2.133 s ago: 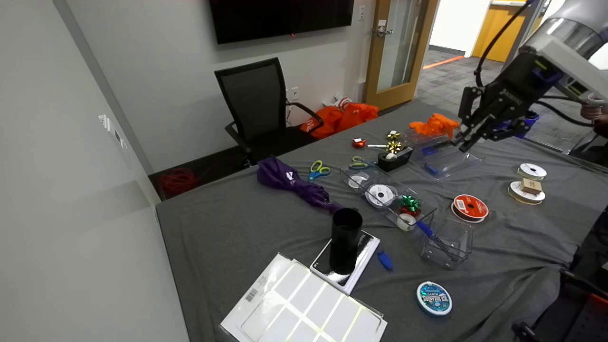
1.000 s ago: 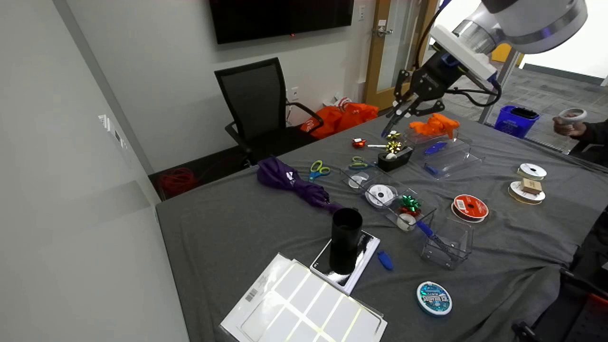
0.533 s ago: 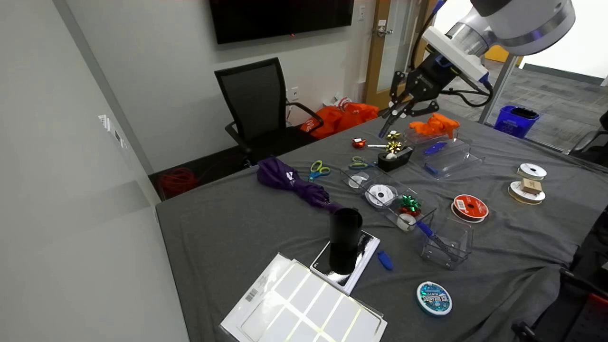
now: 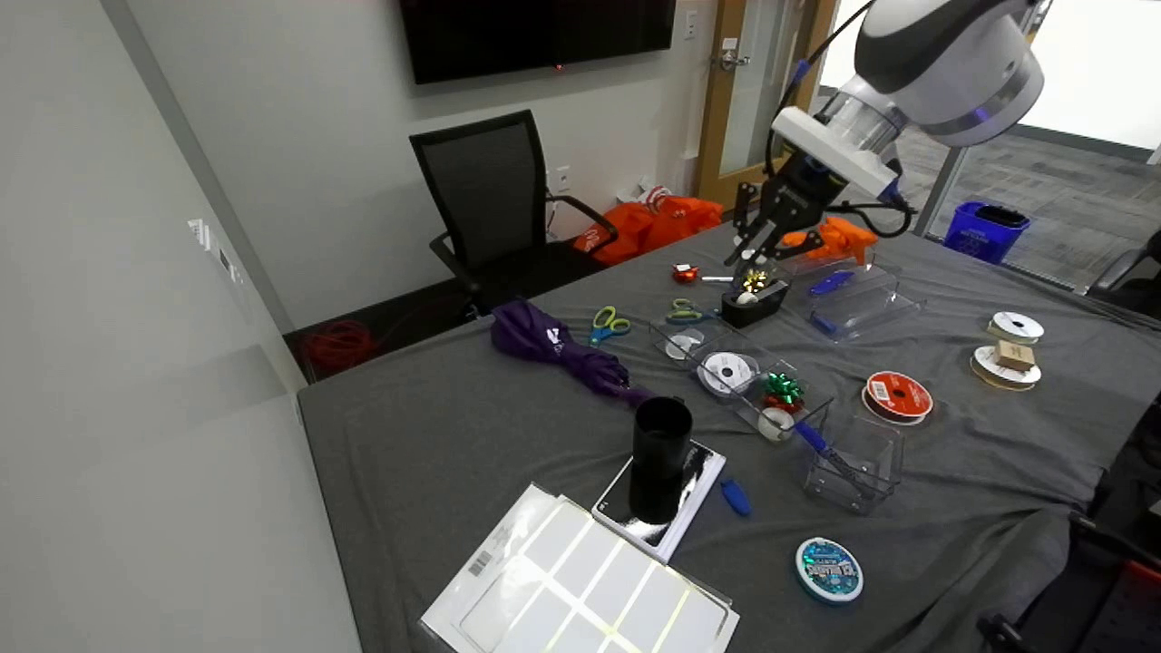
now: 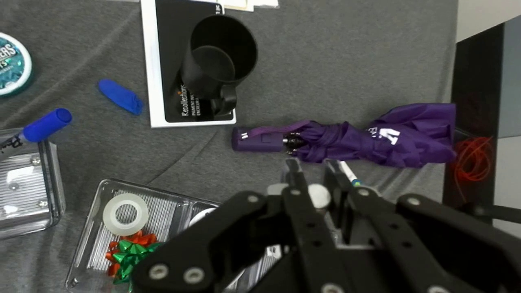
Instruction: Put the blue marker inside the middle compartment of the container
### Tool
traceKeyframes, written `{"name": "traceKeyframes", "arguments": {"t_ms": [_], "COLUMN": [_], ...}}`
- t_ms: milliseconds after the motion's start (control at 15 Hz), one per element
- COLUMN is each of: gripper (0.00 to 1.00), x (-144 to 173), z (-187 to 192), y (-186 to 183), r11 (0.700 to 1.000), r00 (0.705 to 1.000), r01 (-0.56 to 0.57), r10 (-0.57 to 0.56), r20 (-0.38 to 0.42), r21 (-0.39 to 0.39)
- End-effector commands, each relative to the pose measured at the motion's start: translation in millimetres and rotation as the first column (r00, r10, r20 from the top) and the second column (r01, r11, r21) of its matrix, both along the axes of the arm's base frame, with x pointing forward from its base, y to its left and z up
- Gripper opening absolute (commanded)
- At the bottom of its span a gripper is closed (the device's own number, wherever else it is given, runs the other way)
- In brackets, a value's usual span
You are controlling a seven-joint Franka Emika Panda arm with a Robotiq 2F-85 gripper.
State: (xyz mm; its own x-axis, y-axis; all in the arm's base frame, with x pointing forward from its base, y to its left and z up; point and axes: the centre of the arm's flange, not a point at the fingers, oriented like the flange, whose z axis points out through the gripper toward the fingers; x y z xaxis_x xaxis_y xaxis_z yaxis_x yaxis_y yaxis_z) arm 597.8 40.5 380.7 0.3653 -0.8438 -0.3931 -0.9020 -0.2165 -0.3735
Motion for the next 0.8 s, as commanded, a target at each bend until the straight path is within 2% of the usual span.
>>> {"name": "traceKeyframes", "arguments": {"t_ms": [0, 267, 467, 733], "gripper": [0.04, 0.04, 0.04, 0.04], "x": [24, 34, 38, 44], "z": [-41, -77, -97, -112], "y": [11, 17, 20, 23], "r11": [0.997, 0.985, 0.964, 0.956], "r00": [0.999, 0.993, 0.977, 0.97], "r01": [0.035, 0.076, 0.126, 0.14], "r10": [-0.038, -0.089, -0.161, -0.184], "r20": [-0.034, -0.08, -0.138, -0.157], "r21": [-0.072, -0.153, -0.236, -0.257]}}
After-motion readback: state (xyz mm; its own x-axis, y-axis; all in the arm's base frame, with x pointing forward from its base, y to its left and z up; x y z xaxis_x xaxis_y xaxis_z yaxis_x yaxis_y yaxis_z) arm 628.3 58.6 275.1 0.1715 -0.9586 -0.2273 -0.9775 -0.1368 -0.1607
